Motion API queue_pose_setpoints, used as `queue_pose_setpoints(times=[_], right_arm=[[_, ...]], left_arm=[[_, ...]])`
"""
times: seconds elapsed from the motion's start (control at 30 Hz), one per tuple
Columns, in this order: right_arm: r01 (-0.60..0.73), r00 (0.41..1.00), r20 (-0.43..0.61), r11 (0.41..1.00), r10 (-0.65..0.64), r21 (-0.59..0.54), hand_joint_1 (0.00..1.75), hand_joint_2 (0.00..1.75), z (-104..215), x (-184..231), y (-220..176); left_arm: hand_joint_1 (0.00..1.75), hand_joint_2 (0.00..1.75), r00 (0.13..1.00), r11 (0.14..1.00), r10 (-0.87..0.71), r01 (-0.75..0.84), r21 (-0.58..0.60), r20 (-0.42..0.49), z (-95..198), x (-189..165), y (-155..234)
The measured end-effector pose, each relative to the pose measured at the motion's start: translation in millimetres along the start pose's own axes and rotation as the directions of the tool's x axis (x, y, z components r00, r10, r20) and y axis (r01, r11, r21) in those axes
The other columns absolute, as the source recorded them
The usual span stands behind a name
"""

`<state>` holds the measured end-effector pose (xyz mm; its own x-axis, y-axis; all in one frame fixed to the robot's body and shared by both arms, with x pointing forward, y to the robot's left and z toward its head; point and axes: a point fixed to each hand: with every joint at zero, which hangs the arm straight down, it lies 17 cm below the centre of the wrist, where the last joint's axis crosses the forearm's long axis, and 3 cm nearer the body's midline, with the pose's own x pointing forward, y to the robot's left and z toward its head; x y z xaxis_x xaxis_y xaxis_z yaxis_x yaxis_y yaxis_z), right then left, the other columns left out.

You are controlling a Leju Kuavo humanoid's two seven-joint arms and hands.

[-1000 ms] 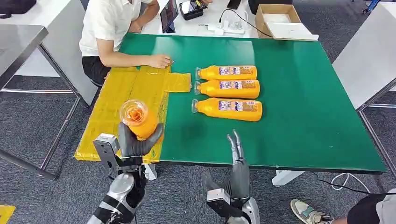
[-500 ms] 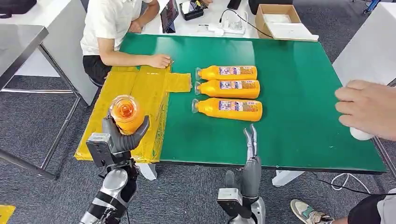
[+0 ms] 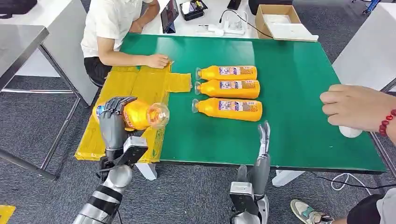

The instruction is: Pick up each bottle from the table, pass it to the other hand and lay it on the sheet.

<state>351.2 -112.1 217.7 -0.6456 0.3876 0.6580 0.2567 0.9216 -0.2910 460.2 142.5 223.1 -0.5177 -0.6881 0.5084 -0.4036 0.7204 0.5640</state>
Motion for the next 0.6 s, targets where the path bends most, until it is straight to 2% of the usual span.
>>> queue_pose_setpoints(times=[0.1, 0.17, 0.2, 0.27, 0.43, 0.6], right_arm=[[0.048, 0.999, 0.004, 0.999, -0.048, 0.006, 0.0, 0.0, -5.1, 3.2, 7.4], [0.086, 0.996, 0.002, 0.996, -0.086, 0.026, 0.0, 0.0, -6.3, 6.1, 18.3], [0.1, 0.995, 0.003, 0.994, -0.101, 0.042, 0.0, 0.0, -5.4, 8.0, 25.9], [0.125, 0.992, 0.001, 0.989, -0.126, 0.073, 0.0, 0.0, -0.7, 13.4, 40.0], [0.159, 0.987, -0.012, 0.98, -0.159, 0.119, 0.0, 0.0, 10.0, 19.0, 58.6], [0.175, 0.984, -0.017, 0.974, -0.175, 0.144, 0.0, 0.0, 15.8, 22.3, 67.7]], left_arm=[[1.75, 1.75, 0.993, 0.985, -0.114, 0.111, -0.134, -0.015, -0.2, -26.8, -34.5], [1.75, 1.75, 0.976, 0.939, -0.203, 0.171, -0.298, -0.08, 3.6, -57.8, -68.2], [1.75, 1.75, 0.956, 0.894, -0.269, 0.202, -0.399, -0.118, 15.3, -79.6, -85.5], [1.75, 1.75, 0.931, 0.846, -0.333, 0.225, -0.484, -0.15, 31.6, -104.9, -97.4], [1.75, 1.75, 0.894, 0.765, -0.419, 0.252, -0.593, -0.161, 55.0, -136.7, -108.8], [1.75, 1.75, 0.883, 0.711, -0.448, 0.257, -0.654, -0.14, 66.9, -145.9, -116.4]])
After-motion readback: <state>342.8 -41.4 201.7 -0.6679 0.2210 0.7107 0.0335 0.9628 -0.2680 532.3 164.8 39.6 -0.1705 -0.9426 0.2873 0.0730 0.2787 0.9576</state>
